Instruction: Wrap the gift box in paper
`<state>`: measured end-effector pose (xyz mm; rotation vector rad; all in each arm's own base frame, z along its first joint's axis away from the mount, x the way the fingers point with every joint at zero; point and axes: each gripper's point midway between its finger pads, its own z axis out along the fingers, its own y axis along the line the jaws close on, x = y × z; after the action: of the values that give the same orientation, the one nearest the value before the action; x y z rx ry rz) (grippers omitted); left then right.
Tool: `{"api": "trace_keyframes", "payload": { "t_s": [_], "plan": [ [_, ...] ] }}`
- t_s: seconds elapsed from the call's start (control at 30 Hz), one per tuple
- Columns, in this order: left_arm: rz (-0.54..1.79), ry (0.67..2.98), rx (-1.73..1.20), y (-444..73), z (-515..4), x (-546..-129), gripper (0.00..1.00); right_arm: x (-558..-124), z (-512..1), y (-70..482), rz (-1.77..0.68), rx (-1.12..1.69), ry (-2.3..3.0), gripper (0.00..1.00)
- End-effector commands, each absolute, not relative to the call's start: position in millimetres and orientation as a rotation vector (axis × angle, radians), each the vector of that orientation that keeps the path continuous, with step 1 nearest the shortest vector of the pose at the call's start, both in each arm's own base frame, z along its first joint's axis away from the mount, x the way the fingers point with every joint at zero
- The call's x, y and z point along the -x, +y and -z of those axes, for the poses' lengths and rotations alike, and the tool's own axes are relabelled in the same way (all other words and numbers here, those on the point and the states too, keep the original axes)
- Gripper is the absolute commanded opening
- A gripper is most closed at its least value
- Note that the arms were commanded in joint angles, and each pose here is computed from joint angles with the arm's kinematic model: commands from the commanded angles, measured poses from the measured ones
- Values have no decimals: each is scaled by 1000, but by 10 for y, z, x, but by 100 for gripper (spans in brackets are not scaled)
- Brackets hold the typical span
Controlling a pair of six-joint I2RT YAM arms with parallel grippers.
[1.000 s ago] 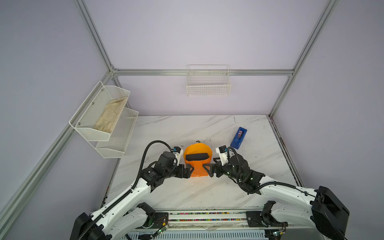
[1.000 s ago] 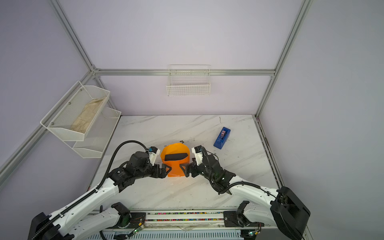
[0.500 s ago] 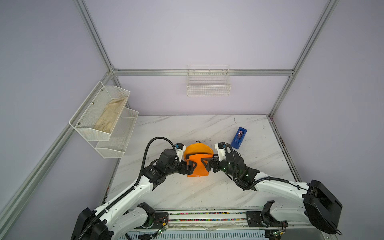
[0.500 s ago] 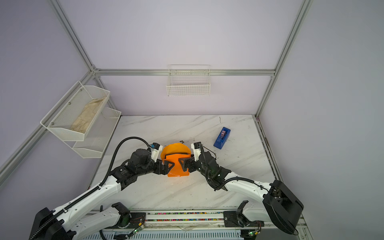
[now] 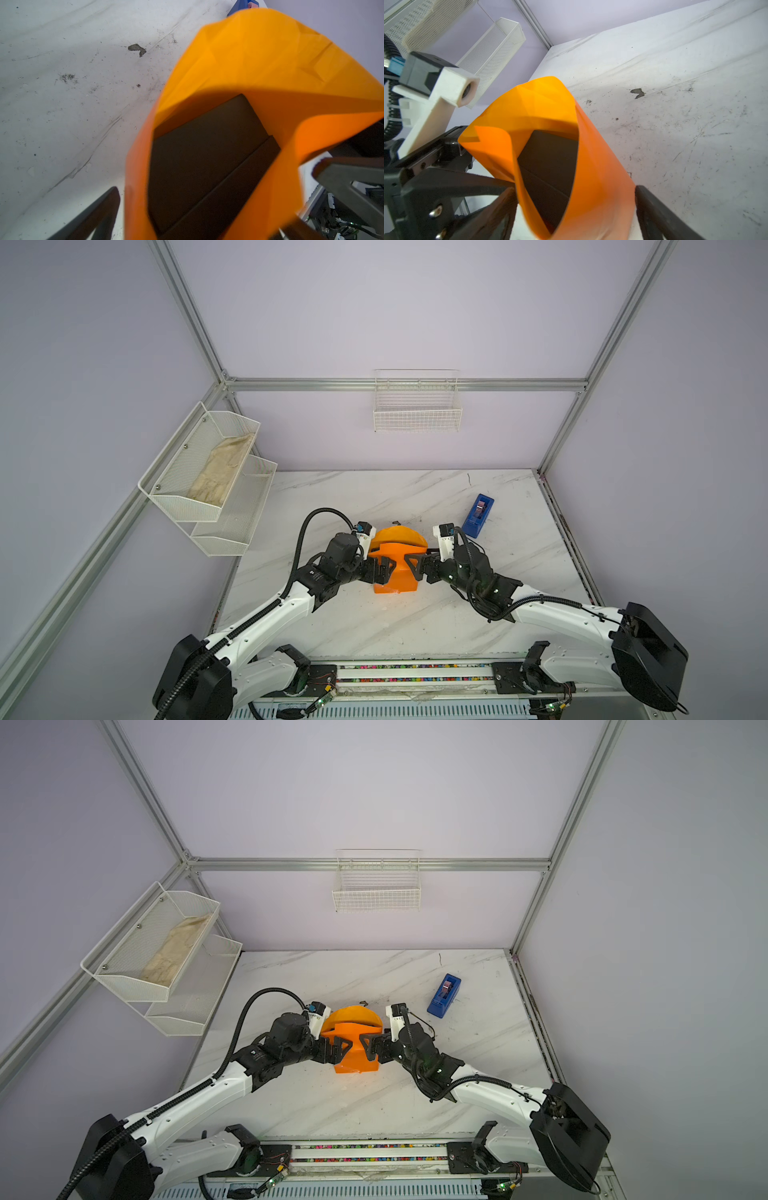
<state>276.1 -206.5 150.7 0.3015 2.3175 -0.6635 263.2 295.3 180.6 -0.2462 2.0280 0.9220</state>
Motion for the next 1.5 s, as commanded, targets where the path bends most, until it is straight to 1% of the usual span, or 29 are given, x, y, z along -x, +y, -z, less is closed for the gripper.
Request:
{"api": "trace_keyframes", "payload": {
  "t_s": [0.0, 0.13, 0.3, 0.47, 0.67, 0.83, 0.93, 1.0, 1.03, 1.17, 1.23, 1.33, 1.43, 1.47],
  "plan": [
    [661, 2176, -314, -2157, -1945, -2979, 99, -2598, -1882, 2914, -926, 219, 2015, 90],
    [642, 2181, -300, -2136, -1894, -3001, 97, -2559, -1805, 2900, -934, 221, 2032, 89],
    [614, 2211, -285, -2103, -1784, -3012, 90, -2590, -1708, 2929, -927, 212, 2047, 88],
    [615, 2248, -287, -2104, -1651, -2982, 79, -2685, -1641, 2978, -904, 181, 2065, 85],
    [616, 2260, -282, -2083, -1568, -2942, 69, -2799, -1582, 2985, -856, 140, 2073, 81],
    [608, 2270, -286, -2062, -1515, -2918, 64, -2894, -1558, 3001, -816, 105, 2084, 72],
    [607, 2268, -285, -2060, -1524, -2918, 62, -2916, -1473, 3001, -789, 99, 2108, 64],
    [604, 2262, -274, -2053, -1555, -2933, 59, -2908, -1441, 3006, -786, 104, 2120, 55],
    [603, 2254, -266, -2050, -1582, -2948, 57, -2891, -1428, 3022, -793, 110, 2125, 50],
    [597, 2255, -248, -2061, -1600, -2996, 41, -2845, -1444, 3054, -800, 118, 2133, 35],
    [599, 2260, -247, -2074, -1597, -2993, 36, -2846, -1487, 3055, -782, 114, 2130, 32],
    [582, 2258, -242, -2081, -1594, -2993, 33, -2861, -1534, 3063, -751, 107, 2124, 31],
    [571, 2259, -243, -2094, -1582, -2993, 32, -2907, -1570, 3067, -716, 75, 2118, 45],
    [568, 2262, -241, -2094, -1572, -2996, 32, -2931, -1583, 3066, -705, 61, 2115, 46]
  ]
}}
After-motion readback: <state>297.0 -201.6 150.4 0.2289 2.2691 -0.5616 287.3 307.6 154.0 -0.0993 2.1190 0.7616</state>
